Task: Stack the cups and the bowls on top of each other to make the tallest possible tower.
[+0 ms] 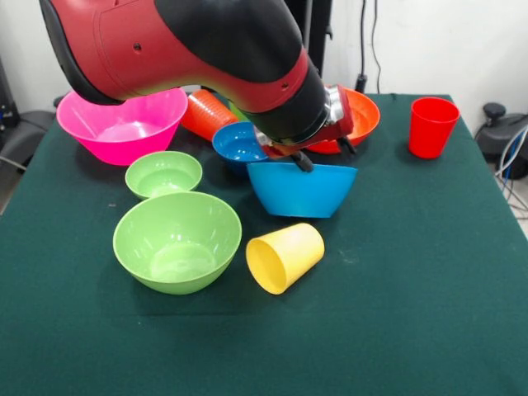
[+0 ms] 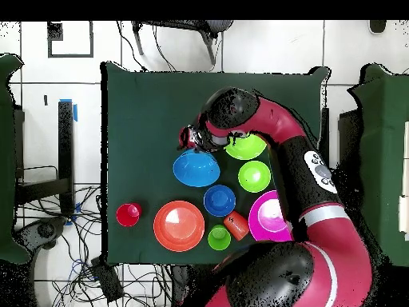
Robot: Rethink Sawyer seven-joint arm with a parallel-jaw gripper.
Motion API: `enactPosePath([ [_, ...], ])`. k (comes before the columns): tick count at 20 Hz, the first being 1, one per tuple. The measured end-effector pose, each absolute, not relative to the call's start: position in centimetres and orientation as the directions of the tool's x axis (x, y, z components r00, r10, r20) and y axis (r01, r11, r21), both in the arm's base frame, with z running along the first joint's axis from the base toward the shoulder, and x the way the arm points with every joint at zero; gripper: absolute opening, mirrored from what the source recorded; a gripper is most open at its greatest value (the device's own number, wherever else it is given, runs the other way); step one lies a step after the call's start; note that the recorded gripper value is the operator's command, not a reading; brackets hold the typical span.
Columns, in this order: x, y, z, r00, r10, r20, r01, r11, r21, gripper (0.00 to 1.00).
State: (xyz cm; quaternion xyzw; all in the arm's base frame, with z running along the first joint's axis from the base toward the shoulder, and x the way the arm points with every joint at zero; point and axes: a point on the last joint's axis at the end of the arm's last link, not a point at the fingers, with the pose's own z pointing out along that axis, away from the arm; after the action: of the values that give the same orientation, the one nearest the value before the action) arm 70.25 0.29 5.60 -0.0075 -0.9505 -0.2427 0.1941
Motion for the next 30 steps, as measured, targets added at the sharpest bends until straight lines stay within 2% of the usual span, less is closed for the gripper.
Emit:
enactPosePath([
  [20, 69.3, 2.9, 6.5, -0.911, -0.136, 0.389, 0.091, 0.855, 0.51, 1.0],
  [24, 69.1, 3.2, 5.9, -0.907, -0.14, 0.397, 0.094, 0.852, 0.516, 1.0],
  [30, 68.2, 4.8, 2.9, -0.889, -0.158, 0.429, 0.112, 0.835, 0.539, 1.0],
])
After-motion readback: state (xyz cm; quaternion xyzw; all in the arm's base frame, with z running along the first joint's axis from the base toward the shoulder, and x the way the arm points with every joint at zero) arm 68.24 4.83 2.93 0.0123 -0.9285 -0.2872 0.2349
